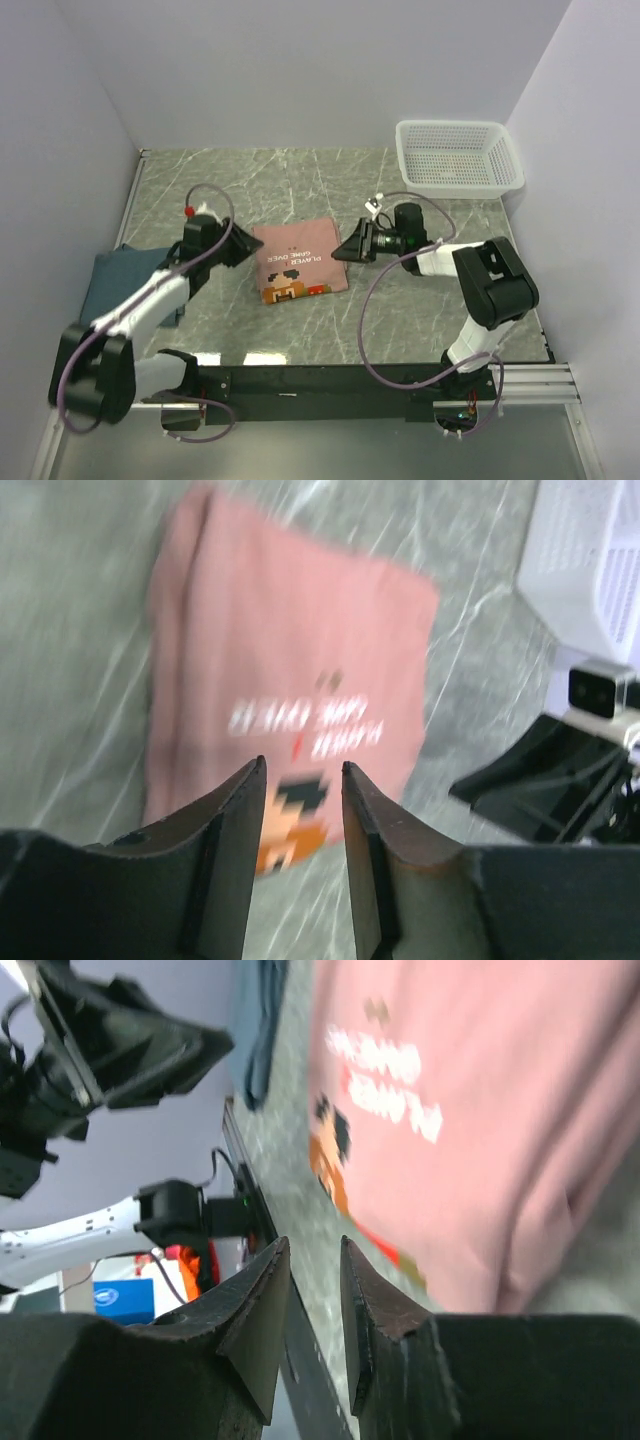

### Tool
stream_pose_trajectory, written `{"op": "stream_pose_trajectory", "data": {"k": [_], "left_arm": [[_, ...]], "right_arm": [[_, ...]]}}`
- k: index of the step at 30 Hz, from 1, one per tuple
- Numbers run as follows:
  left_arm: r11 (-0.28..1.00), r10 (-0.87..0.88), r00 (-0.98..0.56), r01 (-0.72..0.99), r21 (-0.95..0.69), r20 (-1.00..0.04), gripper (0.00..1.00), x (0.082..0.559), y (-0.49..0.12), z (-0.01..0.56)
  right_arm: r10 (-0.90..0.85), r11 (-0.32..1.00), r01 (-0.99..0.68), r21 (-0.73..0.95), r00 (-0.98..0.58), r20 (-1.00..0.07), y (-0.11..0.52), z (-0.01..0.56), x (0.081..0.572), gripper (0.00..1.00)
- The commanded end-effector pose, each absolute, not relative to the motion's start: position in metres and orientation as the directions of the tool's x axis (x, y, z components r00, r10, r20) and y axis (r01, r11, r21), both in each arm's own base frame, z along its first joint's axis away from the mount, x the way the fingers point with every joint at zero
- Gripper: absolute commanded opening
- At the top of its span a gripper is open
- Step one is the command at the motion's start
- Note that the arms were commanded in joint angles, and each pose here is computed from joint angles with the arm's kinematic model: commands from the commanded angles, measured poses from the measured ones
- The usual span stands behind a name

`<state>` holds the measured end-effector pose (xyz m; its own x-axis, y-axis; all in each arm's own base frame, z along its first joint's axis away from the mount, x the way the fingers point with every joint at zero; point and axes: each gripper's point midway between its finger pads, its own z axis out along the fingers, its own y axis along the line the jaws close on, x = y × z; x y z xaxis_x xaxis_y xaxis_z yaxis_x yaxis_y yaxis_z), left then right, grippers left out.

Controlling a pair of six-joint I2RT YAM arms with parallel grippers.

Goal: Fold and stack the t-shirts
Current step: Fold the tshirt

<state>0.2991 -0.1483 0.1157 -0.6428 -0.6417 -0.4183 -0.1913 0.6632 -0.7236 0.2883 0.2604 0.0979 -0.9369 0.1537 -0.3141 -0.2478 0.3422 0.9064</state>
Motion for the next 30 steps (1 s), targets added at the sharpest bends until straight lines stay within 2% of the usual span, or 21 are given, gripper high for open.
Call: {"op": "stream_pose_trajectory", "data": {"k": [1, 5, 8, 15, 18, 22, 25, 26, 27, 28, 29, 30], "left_arm": [[0.680, -0.601, -0.629, -0.078, -0.729, -0.493, 0.41, 0.344, -0.159, 0.147], [0.684, -0.590, -0.627, -0.054, -0.727, -0.508, 0.37, 0.390, -0.161, 0.145], [0.695, -0.591, -0.642, -0.097, -0.713, -0.489, 0.35, 0.425, -0.150, 0.118], [0.660, -0.641, -0.677, -0.245, -0.711, -0.362, 0.33, 0.442, -0.122, 0.047], [0.643, -0.648, -0.690, -0.268, -0.718, -0.323, 0.32, 0.437, -0.123, 0.036], [0.651, -0.661, -0.656, -0.259, -0.714, -0.365, 0.34, 0.438, -0.114, 0.061], [0.675, -0.668, -0.611, -0.259, -0.690, -0.425, 0.41, 0.436, -0.098, 0.097], [0.687, -0.666, -0.578, -0.231, -0.689, -0.471, 0.47, 0.437, -0.094, 0.125], [0.717, -0.656, -0.575, -0.273, -0.642, -0.489, 0.51, 0.428, -0.084, 0.126], [0.730, -0.650, -0.563, -0.278, -0.624, -0.510, 0.55, 0.424, -0.079, 0.134], [0.740, -0.645, -0.530, -0.254, -0.623, -0.550, 0.64, 0.418, -0.074, 0.159], [0.760, -0.629, -0.539, -0.276, -0.588, -0.560, 0.70, 0.407, -0.069, 0.159]], "right_arm": [[0.166, 0.332, -0.255, 0.908, -0.932, -0.322, 0.266, 0.104, 0.309, 0.34], [0.173, 0.309, -0.243, 0.919, -0.936, -0.306, 0.273, 0.099, 0.329, 0.34], [0.200, 0.341, -0.183, 0.922, -0.944, -0.261, 0.269, 0.074, 0.340, 0.34], [0.252, 0.387, -0.061, 0.920, -0.953, -0.169, 0.248, 0.019, 0.344, 0.33], [0.247, 0.412, -0.073, 0.908, -0.950, -0.189, 0.240, 0.015, 0.340, 0.33], [0.232, 0.443, -0.141, 0.886, -0.936, -0.265, 0.236, 0.039, 0.341, 0.34], [0.199, 0.483, -0.226, 0.846, -0.913, -0.357, 0.235, 0.071, 0.341, 0.34], [0.202, 0.519, -0.238, 0.821, -0.899, -0.388, 0.233, 0.076, 0.344, 0.35], [0.185, 0.543, -0.252, 0.801, -0.895, -0.407, 0.232, 0.090, 0.338, 0.35], [0.141, 0.564, -0.319, 0.761, -0.871, -0.470, 0.238, 0.101, 0.337, 0.36], [0.119, 0.590, -0.342, 0.731, -0.859, -0.498, 0.241, 0.106, 0.334, 0.39], [0.110, 0.647, -0.337, 0.684, -0.846, -0.521, 0.237, 0.113, 0.330, 0.42]]}}
